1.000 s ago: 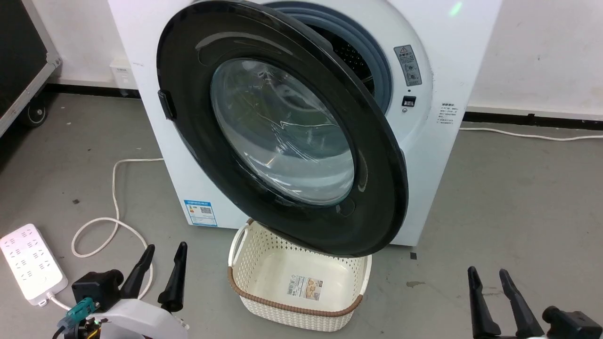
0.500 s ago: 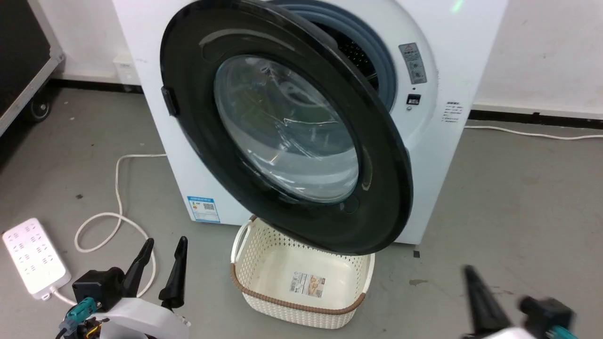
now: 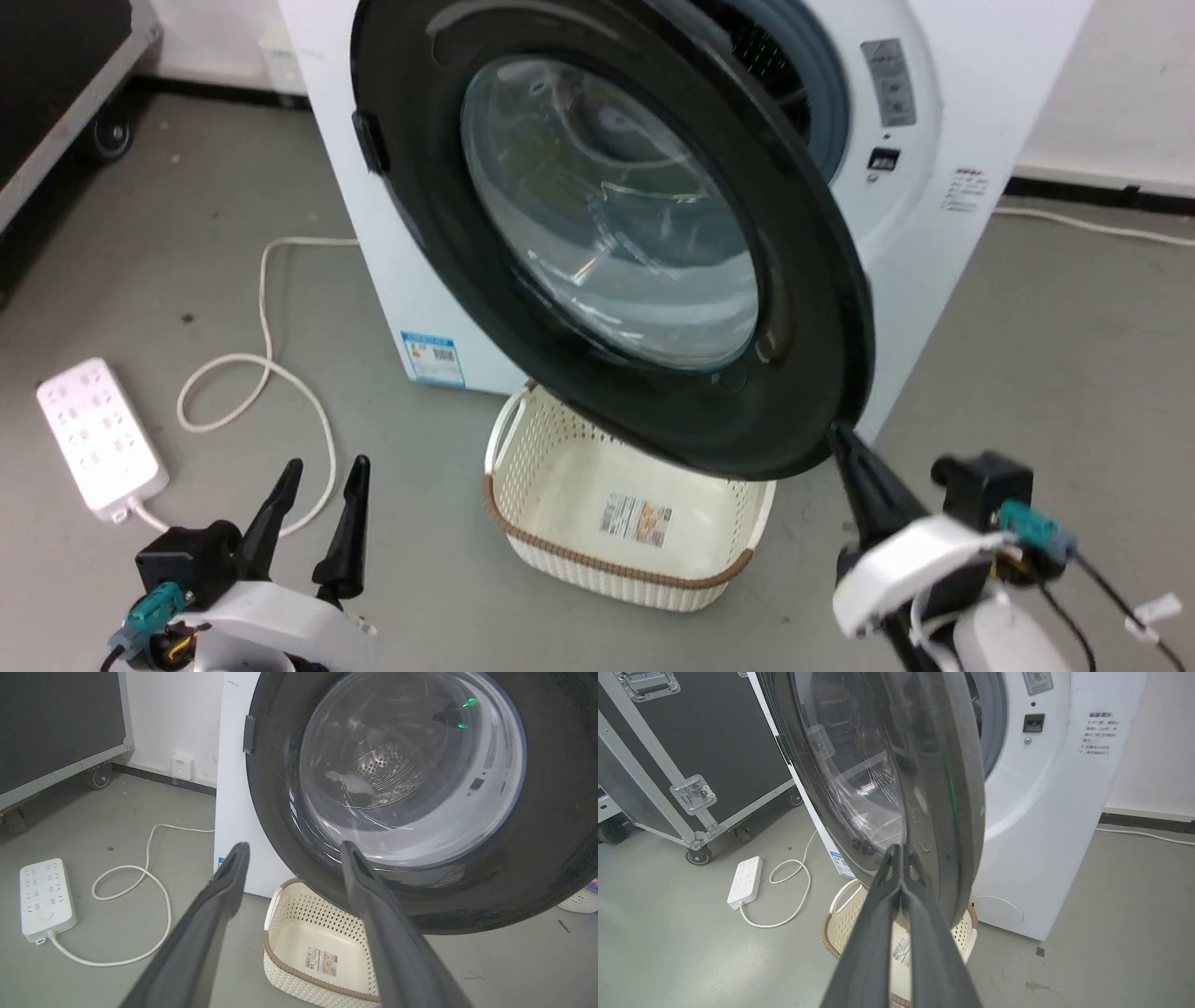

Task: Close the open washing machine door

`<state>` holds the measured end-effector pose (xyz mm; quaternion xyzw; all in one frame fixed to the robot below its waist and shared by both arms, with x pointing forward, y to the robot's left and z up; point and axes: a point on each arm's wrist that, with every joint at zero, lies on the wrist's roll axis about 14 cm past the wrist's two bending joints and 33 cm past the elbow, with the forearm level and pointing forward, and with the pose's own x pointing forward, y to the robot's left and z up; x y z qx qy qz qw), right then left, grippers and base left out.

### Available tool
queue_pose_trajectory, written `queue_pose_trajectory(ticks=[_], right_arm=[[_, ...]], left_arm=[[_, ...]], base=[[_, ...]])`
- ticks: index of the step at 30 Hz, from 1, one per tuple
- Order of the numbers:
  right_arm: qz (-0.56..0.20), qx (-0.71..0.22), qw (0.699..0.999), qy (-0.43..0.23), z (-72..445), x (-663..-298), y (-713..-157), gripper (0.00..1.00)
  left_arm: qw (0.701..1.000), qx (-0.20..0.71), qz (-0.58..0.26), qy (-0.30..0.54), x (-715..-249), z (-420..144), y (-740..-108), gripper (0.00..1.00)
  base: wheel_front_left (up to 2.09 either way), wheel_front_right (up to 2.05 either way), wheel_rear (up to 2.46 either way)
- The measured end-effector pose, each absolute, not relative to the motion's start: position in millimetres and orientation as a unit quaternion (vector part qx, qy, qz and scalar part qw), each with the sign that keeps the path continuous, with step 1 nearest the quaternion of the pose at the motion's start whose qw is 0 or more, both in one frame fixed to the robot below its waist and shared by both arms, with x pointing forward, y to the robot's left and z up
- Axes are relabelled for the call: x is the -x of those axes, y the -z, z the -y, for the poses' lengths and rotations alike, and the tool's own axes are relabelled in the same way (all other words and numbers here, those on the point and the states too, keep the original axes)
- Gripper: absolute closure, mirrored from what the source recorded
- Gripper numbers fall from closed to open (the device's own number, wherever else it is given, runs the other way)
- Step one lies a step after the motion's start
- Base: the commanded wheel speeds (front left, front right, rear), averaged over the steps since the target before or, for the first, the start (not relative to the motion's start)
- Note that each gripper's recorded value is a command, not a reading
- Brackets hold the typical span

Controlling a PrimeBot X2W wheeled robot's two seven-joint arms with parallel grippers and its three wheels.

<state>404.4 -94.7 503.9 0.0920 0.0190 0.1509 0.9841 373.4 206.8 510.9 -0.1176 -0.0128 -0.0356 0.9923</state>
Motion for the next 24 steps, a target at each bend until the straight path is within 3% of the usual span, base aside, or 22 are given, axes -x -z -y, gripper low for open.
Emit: queue_pose_trajectory(ticks=[24], right_arm=[[0.016,-0.059,0.997,-0.045,152.3,-526.7,-516.6,1.0]], left_arm=[[0.993,0.111,0.005,0.027,-407.1,-225.4,-501.2,0.0]], base=[[0.0,0.0,0.0]])
